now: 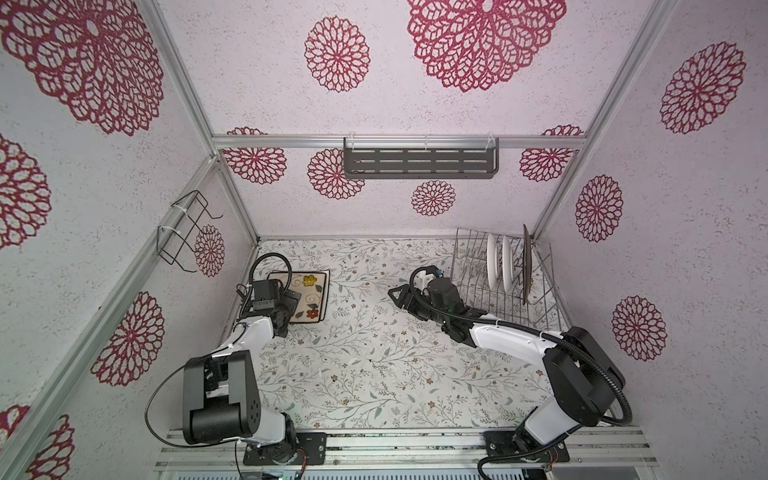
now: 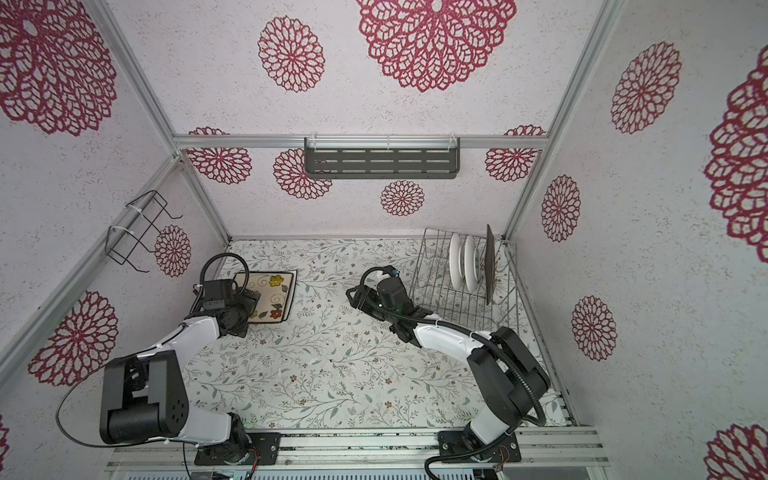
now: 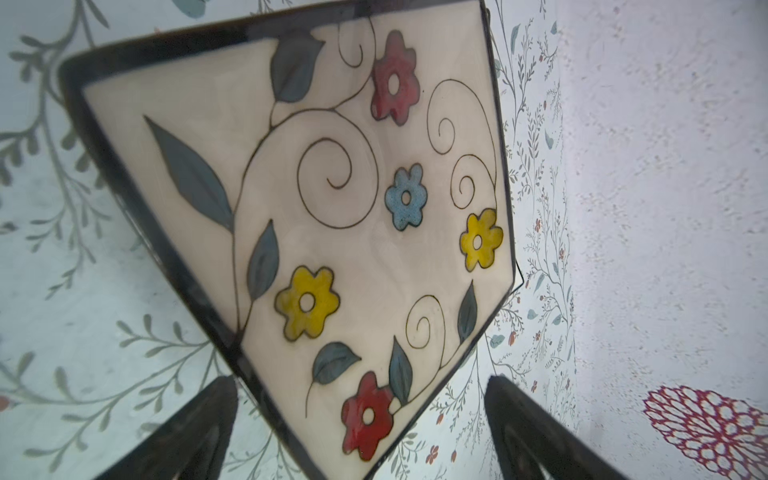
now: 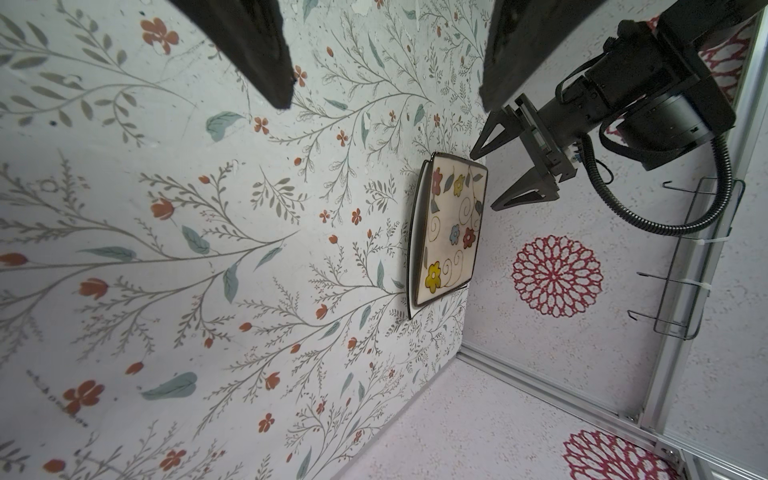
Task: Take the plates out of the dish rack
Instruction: 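Raise the left gripper off the plates while the right gripper nears the rack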
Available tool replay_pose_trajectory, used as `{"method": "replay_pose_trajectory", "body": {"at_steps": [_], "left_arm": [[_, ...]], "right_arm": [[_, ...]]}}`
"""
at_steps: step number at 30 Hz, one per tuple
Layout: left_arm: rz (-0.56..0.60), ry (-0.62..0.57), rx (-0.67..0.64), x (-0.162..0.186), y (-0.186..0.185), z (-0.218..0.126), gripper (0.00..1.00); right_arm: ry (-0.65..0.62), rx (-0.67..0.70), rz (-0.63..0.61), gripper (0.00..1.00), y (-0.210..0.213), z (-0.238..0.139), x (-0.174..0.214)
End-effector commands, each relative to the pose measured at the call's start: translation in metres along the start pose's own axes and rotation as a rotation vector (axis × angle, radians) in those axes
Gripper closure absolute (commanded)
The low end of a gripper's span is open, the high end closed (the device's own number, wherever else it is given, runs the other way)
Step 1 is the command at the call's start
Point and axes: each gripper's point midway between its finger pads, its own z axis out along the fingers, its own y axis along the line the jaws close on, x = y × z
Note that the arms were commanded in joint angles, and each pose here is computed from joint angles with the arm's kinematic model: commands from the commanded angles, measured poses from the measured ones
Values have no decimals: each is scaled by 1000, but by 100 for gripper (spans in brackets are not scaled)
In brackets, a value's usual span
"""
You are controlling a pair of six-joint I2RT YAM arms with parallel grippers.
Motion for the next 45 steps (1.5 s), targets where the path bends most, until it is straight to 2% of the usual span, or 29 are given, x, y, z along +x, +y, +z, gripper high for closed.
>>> {"method": "replay_pose_trajectory", "body": {"at_steps": [1,9,13,18,21,29,38,45], "left_arm": [[9,0,50,2,-9,-11,3],[39,-45,75,-2,-11,-45,3],[105,-76,118,-9,-22,-64,3],[223,-122,89,-34,-29,-74,3],[322,-103,79,-47,-37,-69,3],[621,-3,-87,-70,-44,-32,3],[675,-50,-228,-100,-36,7,3],[713,-49,-277,-115,-32,33,3]], "right_arm": [[-27,-53,-14,25,16,-10,-6],[-40,-85,-14,25,19,-13,-10],[-41,-96,-13,25,19,-13,-11],[-48,-97,-22,25,17,-13,-18],[-48,-93,-25,25,15,-13,-23],[-66,-76,-35,25,9,-16,-42],[-83,-67,-61,24,6,-17,-63],[-102,-72,-60,24,2,-21,-80]]}}
